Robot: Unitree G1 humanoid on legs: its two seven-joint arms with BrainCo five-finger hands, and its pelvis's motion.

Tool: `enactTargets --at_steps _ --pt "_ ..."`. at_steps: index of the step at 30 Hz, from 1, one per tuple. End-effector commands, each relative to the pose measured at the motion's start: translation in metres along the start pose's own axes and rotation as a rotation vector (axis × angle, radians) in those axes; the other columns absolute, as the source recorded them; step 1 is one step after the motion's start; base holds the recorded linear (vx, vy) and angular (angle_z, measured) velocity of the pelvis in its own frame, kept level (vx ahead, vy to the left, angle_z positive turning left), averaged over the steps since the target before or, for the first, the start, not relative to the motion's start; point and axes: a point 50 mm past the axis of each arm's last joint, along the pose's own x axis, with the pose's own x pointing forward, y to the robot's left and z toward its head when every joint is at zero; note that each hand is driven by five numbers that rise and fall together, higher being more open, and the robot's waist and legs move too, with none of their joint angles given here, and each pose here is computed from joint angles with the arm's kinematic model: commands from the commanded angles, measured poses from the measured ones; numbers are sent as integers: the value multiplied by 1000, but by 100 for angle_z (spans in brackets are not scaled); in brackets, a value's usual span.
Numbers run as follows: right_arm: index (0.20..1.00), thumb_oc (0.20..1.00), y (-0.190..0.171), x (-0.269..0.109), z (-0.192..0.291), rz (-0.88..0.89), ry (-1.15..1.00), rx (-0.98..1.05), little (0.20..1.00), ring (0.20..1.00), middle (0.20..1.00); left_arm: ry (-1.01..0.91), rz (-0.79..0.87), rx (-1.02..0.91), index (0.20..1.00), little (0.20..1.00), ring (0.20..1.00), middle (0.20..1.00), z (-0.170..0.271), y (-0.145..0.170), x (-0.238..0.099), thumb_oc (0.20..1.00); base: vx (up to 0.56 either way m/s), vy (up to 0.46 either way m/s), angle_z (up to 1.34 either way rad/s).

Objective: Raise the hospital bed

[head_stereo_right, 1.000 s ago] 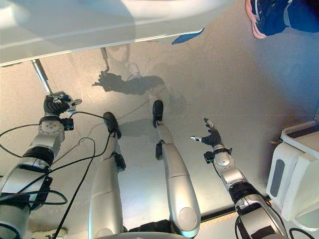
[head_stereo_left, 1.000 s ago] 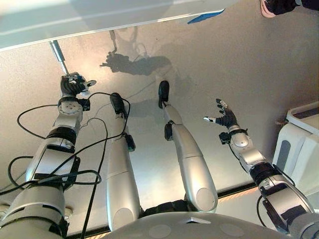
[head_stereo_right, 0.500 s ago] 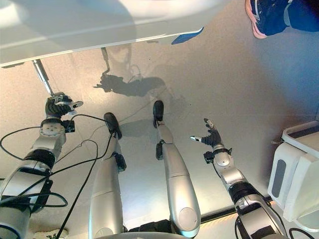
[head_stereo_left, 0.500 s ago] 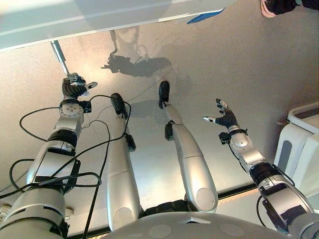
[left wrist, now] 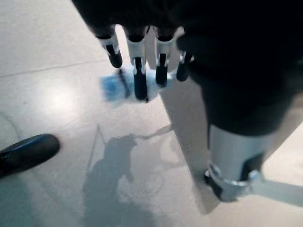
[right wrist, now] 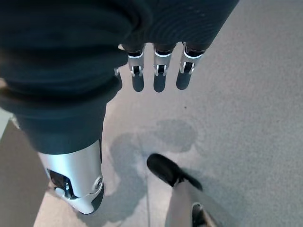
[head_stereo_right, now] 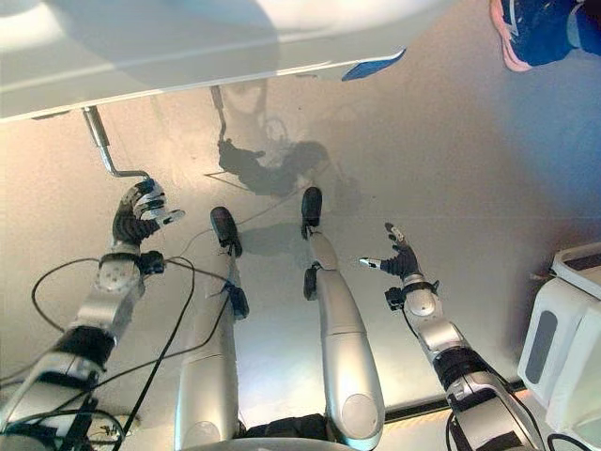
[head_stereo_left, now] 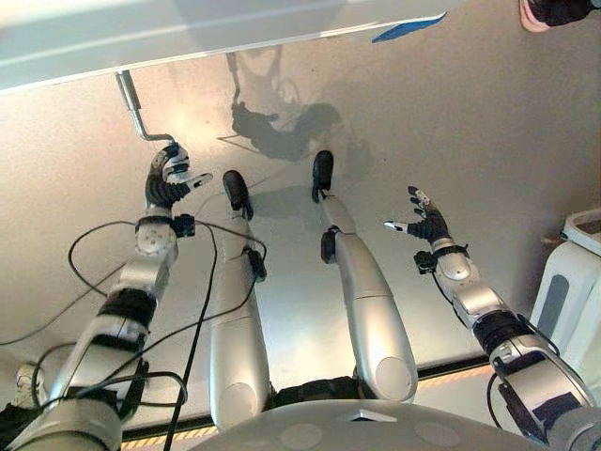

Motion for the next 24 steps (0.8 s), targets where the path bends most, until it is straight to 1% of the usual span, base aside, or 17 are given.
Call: enactTargets --at_steps 1,6,22,24 --pt "1000 1000 -18 -20 -19 -37 27 -54 1000 1000 1000 200 1 30 1000 1000 1000 1000 -56 7 -46 1000 12 -1 6" --pt "1000 1000 -19 -20 -20 -41 31 -61 1000 1000 1000 202 4 56 1000 1000 1000 1000 -58 10 -48 1000 9 2 3" --pt "1000 1000 -21 -20 -21 -50 34 -63 1000 1000 1000 209 8 52 1000 1000 1000 1000 -59 10 -50 1000 3 1 3" --pt "1000 1000 -22 -20 -21 -56 40 -72 1000 1000 1000 249 43 50 1000 1000 1000 1000 -65 14 -47 1000 54 26 0"
